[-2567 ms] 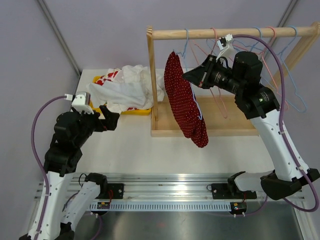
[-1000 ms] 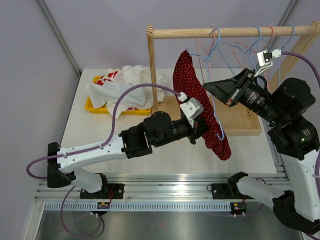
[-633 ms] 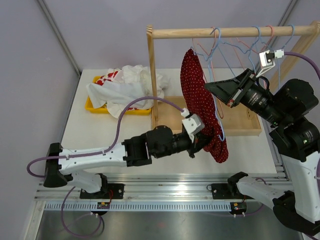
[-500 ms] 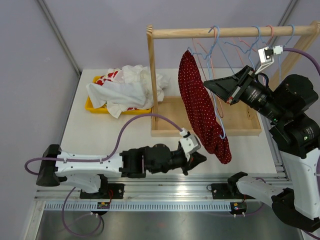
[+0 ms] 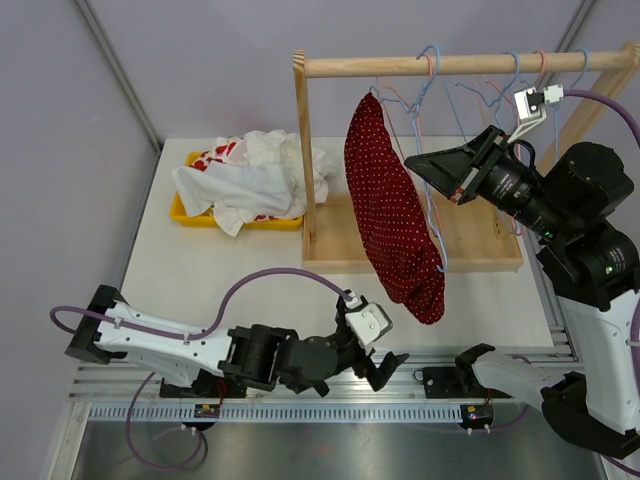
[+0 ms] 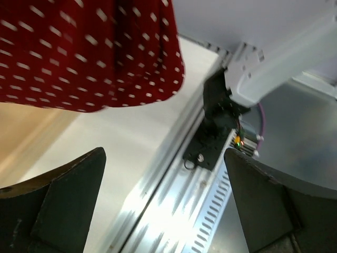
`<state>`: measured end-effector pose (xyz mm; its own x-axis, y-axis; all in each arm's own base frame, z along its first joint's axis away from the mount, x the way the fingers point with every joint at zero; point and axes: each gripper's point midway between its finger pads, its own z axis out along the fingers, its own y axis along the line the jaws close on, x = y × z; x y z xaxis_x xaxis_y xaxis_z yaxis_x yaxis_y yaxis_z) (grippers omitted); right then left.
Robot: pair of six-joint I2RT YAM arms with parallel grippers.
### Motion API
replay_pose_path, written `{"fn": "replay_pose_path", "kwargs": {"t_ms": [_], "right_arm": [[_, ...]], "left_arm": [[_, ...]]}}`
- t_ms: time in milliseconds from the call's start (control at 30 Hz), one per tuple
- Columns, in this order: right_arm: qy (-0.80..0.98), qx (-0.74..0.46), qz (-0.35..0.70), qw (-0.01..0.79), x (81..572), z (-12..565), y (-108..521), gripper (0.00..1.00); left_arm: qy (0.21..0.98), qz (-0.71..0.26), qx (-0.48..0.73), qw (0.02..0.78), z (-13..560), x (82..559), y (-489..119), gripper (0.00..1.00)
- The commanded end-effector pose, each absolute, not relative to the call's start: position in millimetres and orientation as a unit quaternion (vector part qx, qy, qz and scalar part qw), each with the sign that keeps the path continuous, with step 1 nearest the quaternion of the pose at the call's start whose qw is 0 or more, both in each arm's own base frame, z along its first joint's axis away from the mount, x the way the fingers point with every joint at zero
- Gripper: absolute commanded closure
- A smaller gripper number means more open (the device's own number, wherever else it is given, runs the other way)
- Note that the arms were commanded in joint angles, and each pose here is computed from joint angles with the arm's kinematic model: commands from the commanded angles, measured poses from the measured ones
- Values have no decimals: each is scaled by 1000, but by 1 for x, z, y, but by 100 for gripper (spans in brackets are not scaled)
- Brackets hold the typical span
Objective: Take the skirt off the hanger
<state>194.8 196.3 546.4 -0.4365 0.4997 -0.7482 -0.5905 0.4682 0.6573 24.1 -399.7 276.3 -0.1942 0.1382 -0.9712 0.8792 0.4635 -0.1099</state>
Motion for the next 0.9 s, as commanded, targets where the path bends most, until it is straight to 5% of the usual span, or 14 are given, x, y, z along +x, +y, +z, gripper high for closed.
{"fn": "replay_pose_path", "kwargs": {"t_ms": [0, 333, 700, 867], "right_arm": [[627, -49, 533, 566, 186, 577, 194, 100], [626, -50, 538, 562, 185, 576, 195, 100], [623, -47, 548, 557, 172, 572, 191, 100], [623, -47, 544, 560, 169, 572, 188, 100]], "left_arm": [[673, -318, 314, 589, 329, 52, -392, 1], [630, -326, 318, 629, 366, 54, -420, 4], [622, -303, 303, 655, 377, 99, -422, 37], [620, -320, 302, 650, 379, 97, -416, 41]]}}
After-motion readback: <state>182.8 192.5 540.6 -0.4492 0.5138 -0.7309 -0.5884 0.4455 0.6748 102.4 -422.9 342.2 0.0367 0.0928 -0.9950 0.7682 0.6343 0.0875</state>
